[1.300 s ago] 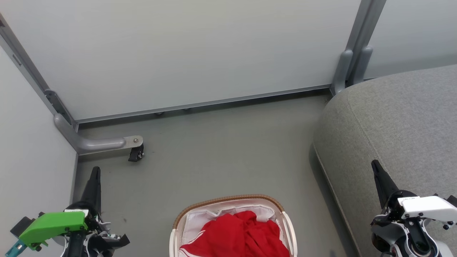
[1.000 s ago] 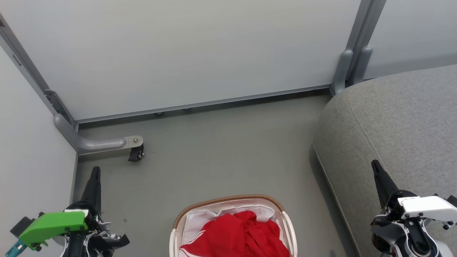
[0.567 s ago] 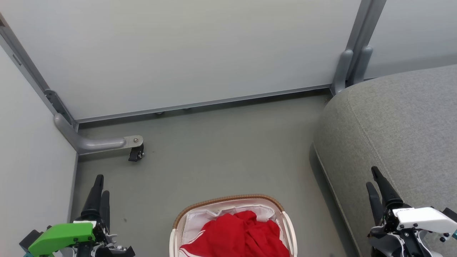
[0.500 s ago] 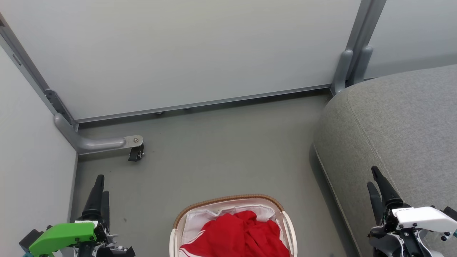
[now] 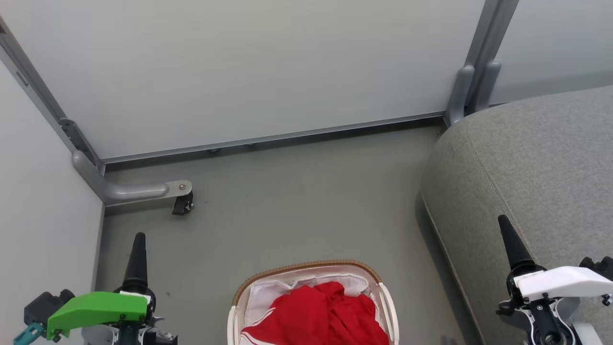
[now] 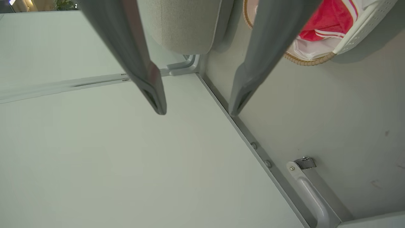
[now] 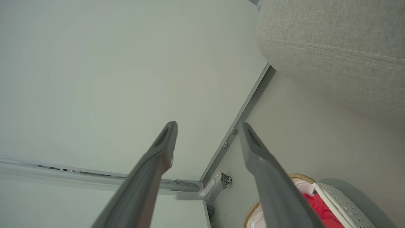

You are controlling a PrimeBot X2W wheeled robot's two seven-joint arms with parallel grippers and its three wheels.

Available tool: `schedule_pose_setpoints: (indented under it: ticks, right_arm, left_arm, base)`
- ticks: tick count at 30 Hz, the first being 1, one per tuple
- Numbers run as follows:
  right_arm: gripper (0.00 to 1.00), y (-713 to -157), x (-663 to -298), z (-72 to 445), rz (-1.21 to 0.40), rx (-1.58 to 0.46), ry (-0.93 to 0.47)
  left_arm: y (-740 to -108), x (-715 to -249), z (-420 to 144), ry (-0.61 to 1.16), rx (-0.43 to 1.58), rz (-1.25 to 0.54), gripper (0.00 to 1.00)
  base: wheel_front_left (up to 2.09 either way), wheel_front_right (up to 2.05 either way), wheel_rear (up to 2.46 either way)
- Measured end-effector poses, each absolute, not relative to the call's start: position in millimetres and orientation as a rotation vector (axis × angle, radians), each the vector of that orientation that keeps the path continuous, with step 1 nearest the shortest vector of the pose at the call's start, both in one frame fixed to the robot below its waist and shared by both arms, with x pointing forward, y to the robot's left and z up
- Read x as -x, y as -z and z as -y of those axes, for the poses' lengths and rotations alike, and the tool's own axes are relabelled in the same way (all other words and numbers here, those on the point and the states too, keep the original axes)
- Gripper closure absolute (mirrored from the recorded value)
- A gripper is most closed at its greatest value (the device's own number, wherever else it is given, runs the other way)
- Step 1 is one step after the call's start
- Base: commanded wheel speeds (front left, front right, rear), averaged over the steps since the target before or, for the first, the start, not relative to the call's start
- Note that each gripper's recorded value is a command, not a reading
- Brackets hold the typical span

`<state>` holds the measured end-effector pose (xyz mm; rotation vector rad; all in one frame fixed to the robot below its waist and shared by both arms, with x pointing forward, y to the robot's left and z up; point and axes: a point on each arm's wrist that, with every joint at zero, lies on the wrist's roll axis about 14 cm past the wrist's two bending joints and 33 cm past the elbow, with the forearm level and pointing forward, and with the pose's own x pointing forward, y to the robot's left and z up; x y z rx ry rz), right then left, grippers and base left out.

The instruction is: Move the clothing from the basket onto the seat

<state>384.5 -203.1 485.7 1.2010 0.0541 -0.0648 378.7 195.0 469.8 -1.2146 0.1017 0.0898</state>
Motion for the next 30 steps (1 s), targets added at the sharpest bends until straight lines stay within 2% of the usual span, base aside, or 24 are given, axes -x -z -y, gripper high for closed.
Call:
schedule_pose_setpoints:
  ticks: [13,30]
  right_arm:
    - [0.0,-496.0,-392.3,194.8,-0.046,-0.933,0.009]
    - [0.0,-501.0,-395.9,185.3,-0.029,-0.656,-0.037]
  left_arm:
    - [-468.8,-381.0,-186.7,-0.041,0.924,-0.127,0.0]
    - [-463.3,-380.0,-172.2,0.013,0.651,-0.148,0.0]
  base:
    - [0.0,0.0,0.0]
    - [0.0,0.0,0.0]
